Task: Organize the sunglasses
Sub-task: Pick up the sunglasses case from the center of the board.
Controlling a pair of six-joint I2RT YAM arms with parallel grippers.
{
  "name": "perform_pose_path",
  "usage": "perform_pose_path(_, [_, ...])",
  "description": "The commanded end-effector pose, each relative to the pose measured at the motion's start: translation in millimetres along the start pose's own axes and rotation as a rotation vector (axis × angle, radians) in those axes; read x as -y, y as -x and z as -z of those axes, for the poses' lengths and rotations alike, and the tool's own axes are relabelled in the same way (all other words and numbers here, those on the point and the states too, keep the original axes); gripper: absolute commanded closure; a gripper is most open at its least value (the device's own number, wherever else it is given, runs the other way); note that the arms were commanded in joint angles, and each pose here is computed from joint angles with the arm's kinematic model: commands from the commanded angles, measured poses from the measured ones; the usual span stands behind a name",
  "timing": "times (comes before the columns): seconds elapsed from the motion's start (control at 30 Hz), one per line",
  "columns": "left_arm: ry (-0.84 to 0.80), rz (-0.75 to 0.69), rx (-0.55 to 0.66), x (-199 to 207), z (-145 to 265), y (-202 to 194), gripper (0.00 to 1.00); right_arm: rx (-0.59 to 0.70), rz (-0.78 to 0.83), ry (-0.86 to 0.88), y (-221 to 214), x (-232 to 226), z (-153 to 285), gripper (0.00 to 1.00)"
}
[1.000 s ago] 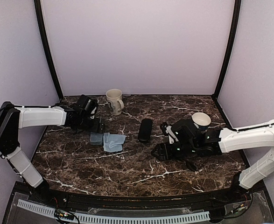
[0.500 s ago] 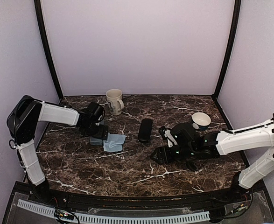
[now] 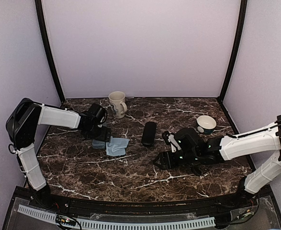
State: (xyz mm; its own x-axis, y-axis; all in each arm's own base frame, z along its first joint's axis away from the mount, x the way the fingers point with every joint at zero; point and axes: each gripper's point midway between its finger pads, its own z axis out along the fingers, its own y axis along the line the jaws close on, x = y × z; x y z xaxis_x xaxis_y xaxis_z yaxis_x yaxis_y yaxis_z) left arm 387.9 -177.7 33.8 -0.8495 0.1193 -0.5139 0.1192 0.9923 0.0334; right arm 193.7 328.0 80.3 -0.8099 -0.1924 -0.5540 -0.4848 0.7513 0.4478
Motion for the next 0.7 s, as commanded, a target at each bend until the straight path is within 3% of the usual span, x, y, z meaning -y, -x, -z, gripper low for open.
perform_pose_path(0.0, [-0.024,0.027,0.067,-0.2,15.6,20.9,0.13,0.022,-0.024,0.027,3.9,-2.5,0.0,0.26])
perform_pose_path(0.3, [-0.041,0.027,0.075,-0.1,18.4,23.2,0.35,0.014,-0.025,0.030,3.3,-3.2,-3.3,0.27])
perform_pose_path(0.6, [-0.013,-0.021,0.233,-19.0,90.8,54.8,0.42,0.039,0.047,0.001,20.8,-8.7,5.3,0.26])
perform_pose_path(0.67, [-0.050,-0.036,0.269,-17.6,109.8,57.4,0.49,0.061,0.062,-0.002,28.1,-11.1,8.2,0.26])
